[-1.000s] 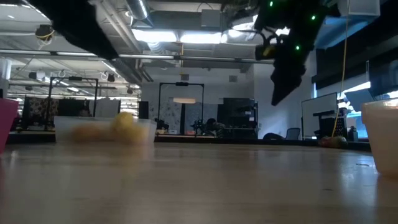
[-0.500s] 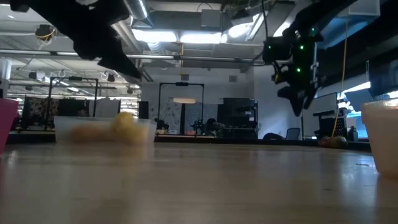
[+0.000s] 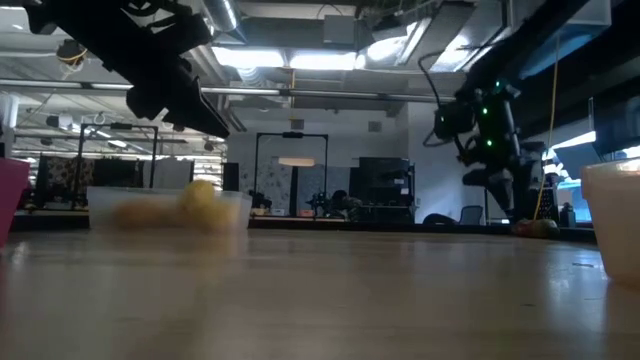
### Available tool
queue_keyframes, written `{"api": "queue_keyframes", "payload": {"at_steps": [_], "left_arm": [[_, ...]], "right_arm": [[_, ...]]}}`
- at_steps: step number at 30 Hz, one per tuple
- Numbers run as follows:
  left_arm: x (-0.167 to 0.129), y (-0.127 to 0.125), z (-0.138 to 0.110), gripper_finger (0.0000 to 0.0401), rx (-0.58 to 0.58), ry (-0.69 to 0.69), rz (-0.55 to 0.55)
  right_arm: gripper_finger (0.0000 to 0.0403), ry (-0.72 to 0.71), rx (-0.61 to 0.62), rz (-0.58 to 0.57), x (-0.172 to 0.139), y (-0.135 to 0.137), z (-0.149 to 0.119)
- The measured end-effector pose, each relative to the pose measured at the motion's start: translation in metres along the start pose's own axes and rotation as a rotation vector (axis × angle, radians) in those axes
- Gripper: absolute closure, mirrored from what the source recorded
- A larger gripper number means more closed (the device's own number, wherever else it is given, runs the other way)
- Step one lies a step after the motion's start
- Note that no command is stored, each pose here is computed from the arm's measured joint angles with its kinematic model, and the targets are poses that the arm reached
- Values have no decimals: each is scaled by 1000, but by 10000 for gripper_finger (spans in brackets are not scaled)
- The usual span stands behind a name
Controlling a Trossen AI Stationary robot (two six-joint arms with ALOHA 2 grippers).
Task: Sort produce into baskets
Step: Put the red chili pepper into the orange bin
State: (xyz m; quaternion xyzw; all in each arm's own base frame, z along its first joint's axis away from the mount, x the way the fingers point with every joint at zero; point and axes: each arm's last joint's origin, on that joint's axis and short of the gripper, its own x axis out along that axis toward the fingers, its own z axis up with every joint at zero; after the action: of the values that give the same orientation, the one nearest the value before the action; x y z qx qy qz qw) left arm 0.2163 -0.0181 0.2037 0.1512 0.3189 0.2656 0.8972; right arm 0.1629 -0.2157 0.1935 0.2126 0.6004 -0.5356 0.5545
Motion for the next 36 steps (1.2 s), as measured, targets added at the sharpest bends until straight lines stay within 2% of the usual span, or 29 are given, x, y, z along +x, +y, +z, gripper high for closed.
{"api": "queue_keyframes", "payload": {"at_steps": [4, 13, 25, 32, 36], "left_arm": [[-1, -1, 0, 193, 20, -2, -4], [-2, -3, 2, 194, 14, -20, -14], [-2, -3, 3, 194, 4, -28, -14], [-2, -3, 3, 194, 4, -27, -14], [-2, -3, 2, 194, 10, -22, -14]], "right_arm": [[149, 81, 33, -20, 20, -8, 3], [156, 115, 63, -66, 33, -5, 16], [199, 312, -21, -168, 61, 9, 17], [201, 356, -50, -146, 63, 10, 17], [201, 389, -73, -63, 61, 12, 17]]}}
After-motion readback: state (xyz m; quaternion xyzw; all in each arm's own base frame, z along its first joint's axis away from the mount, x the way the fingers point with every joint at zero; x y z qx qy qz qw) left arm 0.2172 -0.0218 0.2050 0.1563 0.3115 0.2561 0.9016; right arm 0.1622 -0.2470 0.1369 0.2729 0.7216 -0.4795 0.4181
